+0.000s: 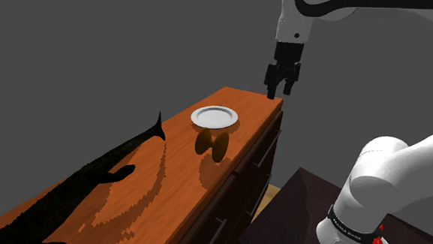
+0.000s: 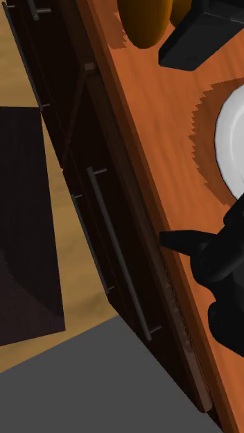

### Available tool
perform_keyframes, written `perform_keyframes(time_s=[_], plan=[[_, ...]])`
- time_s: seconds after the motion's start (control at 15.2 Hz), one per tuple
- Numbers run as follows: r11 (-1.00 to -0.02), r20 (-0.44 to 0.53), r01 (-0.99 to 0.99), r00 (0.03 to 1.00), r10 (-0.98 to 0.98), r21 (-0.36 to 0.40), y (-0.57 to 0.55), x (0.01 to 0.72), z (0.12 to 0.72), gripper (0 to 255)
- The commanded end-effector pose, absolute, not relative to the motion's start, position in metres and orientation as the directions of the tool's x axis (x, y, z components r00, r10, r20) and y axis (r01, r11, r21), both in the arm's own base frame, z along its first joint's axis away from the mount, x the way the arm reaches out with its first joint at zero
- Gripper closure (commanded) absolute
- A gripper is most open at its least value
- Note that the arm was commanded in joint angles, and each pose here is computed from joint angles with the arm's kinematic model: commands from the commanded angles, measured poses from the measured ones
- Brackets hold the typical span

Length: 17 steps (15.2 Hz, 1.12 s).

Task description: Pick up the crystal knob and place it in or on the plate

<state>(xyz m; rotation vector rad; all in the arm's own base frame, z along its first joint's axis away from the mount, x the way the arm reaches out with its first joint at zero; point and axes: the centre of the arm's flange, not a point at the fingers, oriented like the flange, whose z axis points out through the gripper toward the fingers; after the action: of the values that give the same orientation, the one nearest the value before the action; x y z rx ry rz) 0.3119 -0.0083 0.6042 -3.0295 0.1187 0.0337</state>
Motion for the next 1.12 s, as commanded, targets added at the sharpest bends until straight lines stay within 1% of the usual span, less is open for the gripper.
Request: perform_keyframes(time_s=[0.0,0.26,0.53,1.06], plan=[[-0.991,-0.026,-0.079,0.997,-0.077,-0.108,-0.008,0.312,0.604,0],[-0.993,-0.08,0.047,0.995,0.055,-0.105,0.03,0.358,0.591,0],[-0.979,-0.132,0.171,0.974,0.185,-0.109,0.074,0.397,0.575,0],[-0.902,-0.233,0.409,0.872,0.43,-0.136,0.175,0.454,0.537,0]])
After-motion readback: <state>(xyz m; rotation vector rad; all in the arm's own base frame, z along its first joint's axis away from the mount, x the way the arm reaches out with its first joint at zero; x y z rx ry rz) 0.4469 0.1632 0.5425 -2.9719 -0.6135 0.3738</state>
